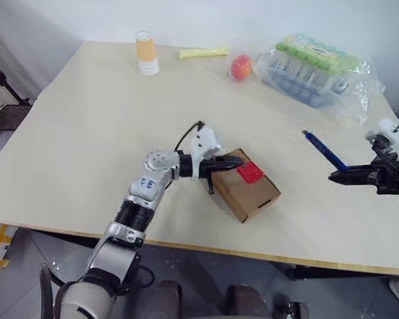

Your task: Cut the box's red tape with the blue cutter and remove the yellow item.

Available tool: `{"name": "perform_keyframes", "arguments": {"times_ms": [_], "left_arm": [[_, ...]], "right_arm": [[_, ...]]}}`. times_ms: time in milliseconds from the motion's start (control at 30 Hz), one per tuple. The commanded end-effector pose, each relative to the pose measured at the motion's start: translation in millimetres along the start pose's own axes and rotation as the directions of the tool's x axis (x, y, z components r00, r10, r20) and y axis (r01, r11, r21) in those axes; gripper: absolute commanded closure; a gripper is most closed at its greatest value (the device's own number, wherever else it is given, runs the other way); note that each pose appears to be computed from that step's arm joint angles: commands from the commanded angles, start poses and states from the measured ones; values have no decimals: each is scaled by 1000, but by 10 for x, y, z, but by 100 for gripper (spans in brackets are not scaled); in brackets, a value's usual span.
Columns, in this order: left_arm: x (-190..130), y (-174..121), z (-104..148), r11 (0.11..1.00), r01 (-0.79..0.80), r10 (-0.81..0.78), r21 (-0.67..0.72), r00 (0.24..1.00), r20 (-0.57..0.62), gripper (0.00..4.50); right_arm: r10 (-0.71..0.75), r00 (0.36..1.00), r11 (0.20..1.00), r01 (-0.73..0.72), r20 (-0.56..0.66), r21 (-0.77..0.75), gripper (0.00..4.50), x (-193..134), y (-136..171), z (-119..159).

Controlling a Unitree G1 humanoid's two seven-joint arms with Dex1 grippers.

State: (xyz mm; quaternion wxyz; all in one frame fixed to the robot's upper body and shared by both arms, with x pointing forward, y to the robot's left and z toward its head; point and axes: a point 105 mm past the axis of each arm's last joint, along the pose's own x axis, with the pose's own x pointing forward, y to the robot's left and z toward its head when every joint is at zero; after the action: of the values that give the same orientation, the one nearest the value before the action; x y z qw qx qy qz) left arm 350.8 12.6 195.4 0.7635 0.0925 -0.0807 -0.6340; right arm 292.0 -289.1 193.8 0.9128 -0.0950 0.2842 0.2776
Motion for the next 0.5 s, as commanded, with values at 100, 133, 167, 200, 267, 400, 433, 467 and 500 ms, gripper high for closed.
{"name": "perform_keyframes", "arguments": {"times_ms": [100,133,167,200,267,400,433,467,500], "left_arm": [[-418,63,163,999,24,-24,23,999,-22,450],[-497,38,96,999,35,-34,13,997,-65,450],[-567,10,42,999,43,-43,1,994,-100,450],[-616,-16,6,999,49,-50,-8,991,-123,450],[-731,-90,-72,998,50,-57,-45,984,-169,450],[-873,-249,-188,993,50,-74,-105,970,-231,450],[-910,-301,-236,991,51,-83,-127,963,-257,450],[-943,-353,-287,987,53,-95,-150,954,-285,450],[-970,-395,-329,986,55,-103,-160,945,-309,450]], "right_arm": [[-345,934,938,347,94,-10,434,154,-528,-291],[-369,926,929,368,79,23,434,220,-573,-386],[-380,923,925,377,63,47,434,277,-599,-462],[-389,920,921,386,52,55,434,307,-618,-506],[-380,925,921,376,21,102,360,339,-609,-586],[-318,947,947,313,53,74,235,296,-524,-481],[-260,959,966,258,114,34,203,253,-451,-345],[-193,969,981,195,154,5,170,214,-363,-246],[-117,977,992,123,177,-23,170,183,-256,-184]]}}
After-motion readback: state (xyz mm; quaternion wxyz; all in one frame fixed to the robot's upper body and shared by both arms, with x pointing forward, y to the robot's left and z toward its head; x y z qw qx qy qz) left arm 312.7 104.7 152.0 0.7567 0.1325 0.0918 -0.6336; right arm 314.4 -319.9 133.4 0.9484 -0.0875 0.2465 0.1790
